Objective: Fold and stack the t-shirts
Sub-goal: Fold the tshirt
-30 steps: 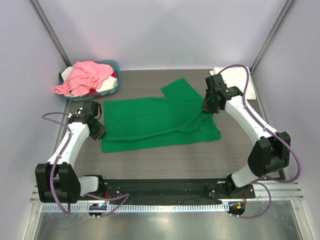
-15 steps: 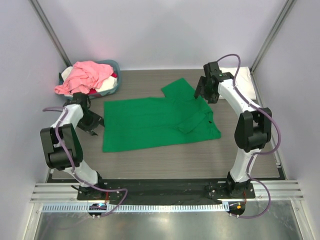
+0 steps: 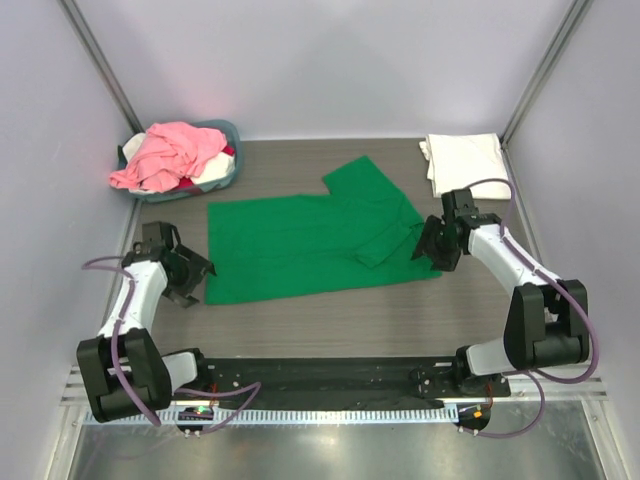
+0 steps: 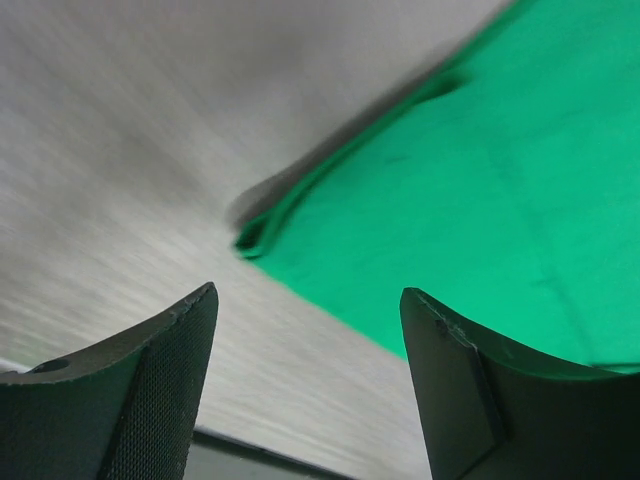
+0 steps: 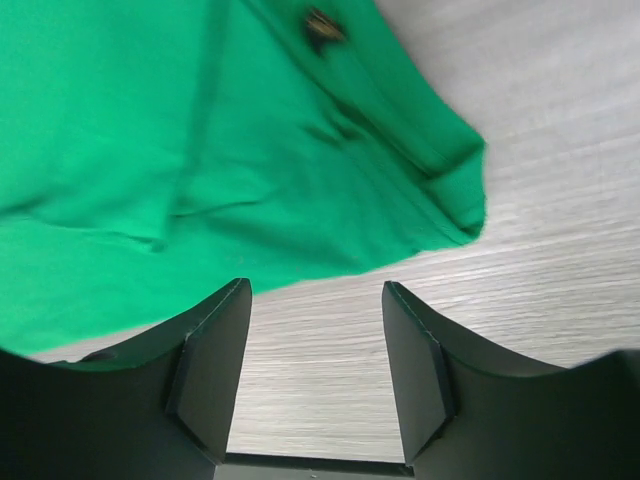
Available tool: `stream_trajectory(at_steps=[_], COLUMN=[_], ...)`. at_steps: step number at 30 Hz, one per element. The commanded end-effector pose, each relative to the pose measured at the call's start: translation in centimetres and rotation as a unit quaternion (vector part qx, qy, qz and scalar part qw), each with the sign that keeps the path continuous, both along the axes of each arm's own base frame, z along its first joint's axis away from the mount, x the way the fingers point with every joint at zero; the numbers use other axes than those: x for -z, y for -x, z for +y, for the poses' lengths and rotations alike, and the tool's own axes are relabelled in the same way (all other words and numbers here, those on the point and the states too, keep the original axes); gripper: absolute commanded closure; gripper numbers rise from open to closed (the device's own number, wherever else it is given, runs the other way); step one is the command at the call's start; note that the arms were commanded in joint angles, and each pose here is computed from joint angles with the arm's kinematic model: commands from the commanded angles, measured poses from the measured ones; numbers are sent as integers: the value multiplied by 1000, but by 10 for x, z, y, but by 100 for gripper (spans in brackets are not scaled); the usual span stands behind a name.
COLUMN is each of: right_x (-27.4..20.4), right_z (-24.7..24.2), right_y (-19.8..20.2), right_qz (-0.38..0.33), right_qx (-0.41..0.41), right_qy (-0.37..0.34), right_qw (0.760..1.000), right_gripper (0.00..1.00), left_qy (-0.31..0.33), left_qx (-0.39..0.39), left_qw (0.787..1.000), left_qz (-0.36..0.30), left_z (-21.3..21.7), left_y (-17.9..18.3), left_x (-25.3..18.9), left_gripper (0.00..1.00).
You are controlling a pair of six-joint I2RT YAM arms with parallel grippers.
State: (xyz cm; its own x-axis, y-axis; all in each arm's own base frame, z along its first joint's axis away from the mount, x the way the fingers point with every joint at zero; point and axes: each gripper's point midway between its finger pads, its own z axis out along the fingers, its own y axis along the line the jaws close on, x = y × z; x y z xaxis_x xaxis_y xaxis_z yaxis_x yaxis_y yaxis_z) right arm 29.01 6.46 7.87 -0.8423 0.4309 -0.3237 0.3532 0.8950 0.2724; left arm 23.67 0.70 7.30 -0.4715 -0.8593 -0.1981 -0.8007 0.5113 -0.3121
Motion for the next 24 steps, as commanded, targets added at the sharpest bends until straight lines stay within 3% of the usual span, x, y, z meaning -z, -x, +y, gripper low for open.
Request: stream_trajectory(at_steps=[1,16,24], right_x=[8,58,37], right_z=[1,-14,-21], right_y=[-5,8,13], right_qz=[-19,28,-2], right_qx=[3,29,38], right_qy=[-31,-29,-15], right_qw=[999,999,999], right_gripper=[40,42,36], left_qy=[29,45,32], left_qx=[-14,-45,-44], left_qw=[999,998,999], left_qz=[-8,6,3], left_z=[-10,-16,-12], left_y=[4,21,20], left_x=[14,52,54], left_gripper=[26,31,36])
